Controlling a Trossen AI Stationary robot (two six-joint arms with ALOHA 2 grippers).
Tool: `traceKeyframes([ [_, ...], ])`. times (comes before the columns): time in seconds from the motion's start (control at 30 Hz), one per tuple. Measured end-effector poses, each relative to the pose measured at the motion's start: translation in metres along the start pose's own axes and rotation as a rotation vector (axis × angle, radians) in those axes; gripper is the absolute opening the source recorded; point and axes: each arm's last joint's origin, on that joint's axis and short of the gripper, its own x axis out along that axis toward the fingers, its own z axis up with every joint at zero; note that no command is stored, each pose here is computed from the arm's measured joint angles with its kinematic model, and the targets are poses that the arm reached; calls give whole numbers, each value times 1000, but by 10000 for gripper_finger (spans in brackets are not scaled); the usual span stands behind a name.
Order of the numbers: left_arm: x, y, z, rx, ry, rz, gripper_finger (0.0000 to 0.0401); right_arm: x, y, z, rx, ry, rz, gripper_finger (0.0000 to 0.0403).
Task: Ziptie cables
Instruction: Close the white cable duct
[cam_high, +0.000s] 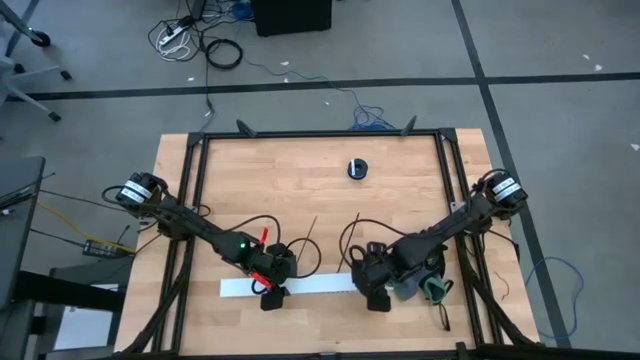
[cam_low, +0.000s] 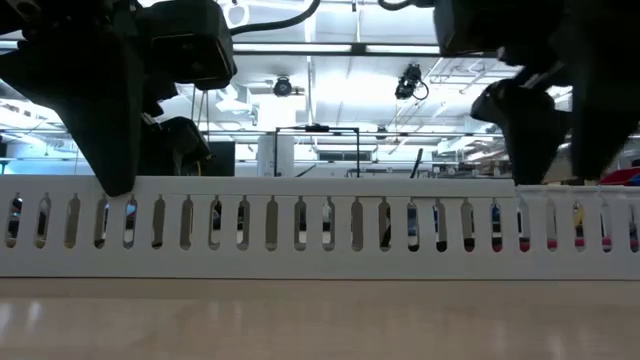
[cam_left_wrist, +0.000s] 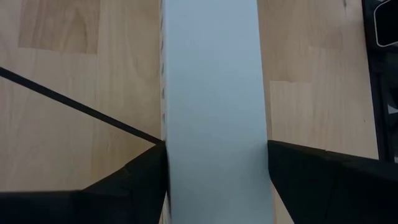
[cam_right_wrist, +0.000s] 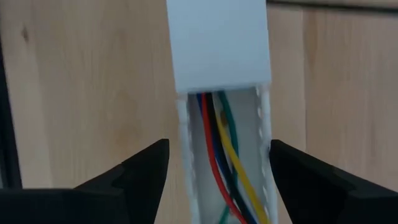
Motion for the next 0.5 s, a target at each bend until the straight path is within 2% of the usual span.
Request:
traceKeyframes([
  [0.33, 0, 0, 0, 0, 2, -1, 241, 0, 8, -16, -53, 65, -65, 270],
  [0.5, 0, 0, -1, 1, 5, -3, 241, 10, 15, -24, -75, 103, -83, 270],
])
